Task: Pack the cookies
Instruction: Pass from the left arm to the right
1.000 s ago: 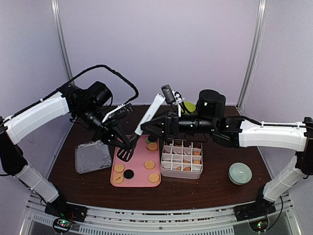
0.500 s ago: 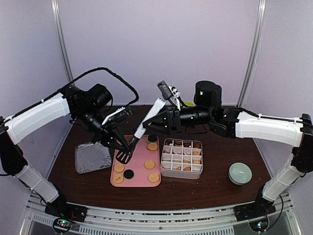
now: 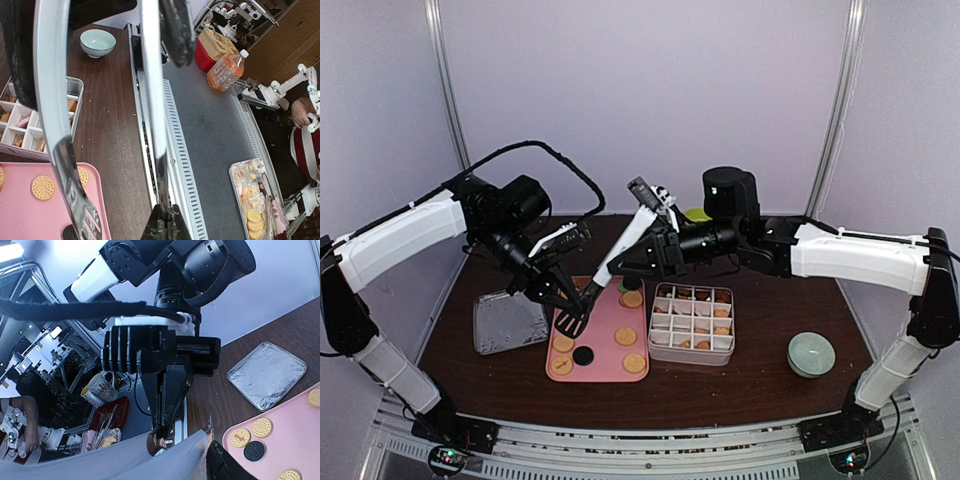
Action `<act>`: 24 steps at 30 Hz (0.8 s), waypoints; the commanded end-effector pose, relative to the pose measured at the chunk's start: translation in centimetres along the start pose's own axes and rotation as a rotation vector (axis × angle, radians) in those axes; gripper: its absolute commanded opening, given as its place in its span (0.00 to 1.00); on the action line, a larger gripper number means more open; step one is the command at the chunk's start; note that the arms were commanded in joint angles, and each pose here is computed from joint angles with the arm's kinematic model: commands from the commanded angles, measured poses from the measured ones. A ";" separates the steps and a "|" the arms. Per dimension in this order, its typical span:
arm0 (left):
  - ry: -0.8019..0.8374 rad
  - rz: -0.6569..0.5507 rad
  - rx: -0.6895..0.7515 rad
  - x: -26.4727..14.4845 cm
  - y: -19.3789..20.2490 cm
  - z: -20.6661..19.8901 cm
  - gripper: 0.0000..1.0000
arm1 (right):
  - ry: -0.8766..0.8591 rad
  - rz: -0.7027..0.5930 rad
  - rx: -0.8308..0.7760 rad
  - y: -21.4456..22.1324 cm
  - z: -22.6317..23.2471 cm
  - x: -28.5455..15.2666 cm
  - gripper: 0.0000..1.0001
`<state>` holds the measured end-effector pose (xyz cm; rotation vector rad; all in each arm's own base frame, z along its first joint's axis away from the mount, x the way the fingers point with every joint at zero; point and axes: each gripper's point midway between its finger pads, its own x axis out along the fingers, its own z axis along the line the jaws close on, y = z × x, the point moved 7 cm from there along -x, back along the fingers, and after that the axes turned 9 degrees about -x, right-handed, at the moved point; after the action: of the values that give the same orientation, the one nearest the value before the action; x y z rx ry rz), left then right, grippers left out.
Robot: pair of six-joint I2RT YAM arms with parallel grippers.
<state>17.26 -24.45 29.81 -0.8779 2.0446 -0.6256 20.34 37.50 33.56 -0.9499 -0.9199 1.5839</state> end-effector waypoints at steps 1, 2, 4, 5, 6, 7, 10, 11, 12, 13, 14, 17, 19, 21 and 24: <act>0.037 -0.023 0.029 -0.2 -0.6 -0.4 0.00 | 0.019 -0.051 -0.031 -1.5 0.3 -0.3 0.53; 0.038 -0.023 0.028 -0.2 -0.6 -0.4 0.00 | 0.014 -0.060 -0.032 -1.6 0.5 -0.3 0.52; 0.038 -0.021 0.026 -0.1 -0.6 -0.2 0.00 | 0.012 -0.072 -0.029 -1.7 0.6 -0.3 0.50; 0.038 -0.020 0.026 -0.1 -0.6 -0.2 0.00 | 0.015 -0.078 -0.028 -1.7 0.5 -0.2 0.48; 0.036 -0.019 0.027 -0.1 -0.6 -0.2 0.00 | 0.018 -0.085 -0.026 -1.6 0.5 -0.2 0.46; 0.033 -0.017 0.025 -0.1 -0.6 -0.1 0.00 | 0.023 -0.094 -0.026 -1.6 0.4 -0.2 0.44; 0.013 -0.006 0.032 -0.2 -0.6 0.0 0.02 | 0.064 -0.115 -0.019 -1.5 0.1 -0.4 0.39; 0.005 -0.001 0.035 -0.2 -0.5 0.1 0.03 | 0.093 -0.123 -0.014 -1.5 -0.2 -0.5 0.37; -0.011 0.000 0.039 -0.2 -0.5 0.2 0.03 | 0.132 -0.127 -0.006 -1.5 -0.5 -0.6 0.34; -0.028 0.000 0.044 -0.3 -0.5 0.2 0.04 | 0.163 -0.124 0.002 -1.5 -0.8 -0.6 0.31; -0.041 -0.001 0.046 -0.3 -0.5 0.3 0.04 | 0.169 -0.126 0.003 -1.5 -0.8 -0.7 0.30; -0.033 -0.003 0.045 -0.4 -0.6 0.1 0.03 | 0.152 -0.155 -0.016 -1.5 0.0 -0.6 0.32; 0.004 -0.004 0.036 -0.3 -0.6 -0.1 0.01 | 0.146 -0.159 -0.028 -1.5 0.5 -0.4 0.40; 0.037 -0.004 0.022 -0.2 -0.7 -0.2 0.00 | 0.153 -0.160 -0.040 -1.5 0.9 -0.1 0.48; 0.094 -0.026 0.003 -0.3 -1.0 -0.6 0.00 | 0.168 -0.188 -0.056 -1.4 1.1 0.0 0.57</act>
<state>18.01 -24.34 29.38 -0.8467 2.0284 -0.6069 19.78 37.97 33.41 -0.9436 -0.8442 1.4733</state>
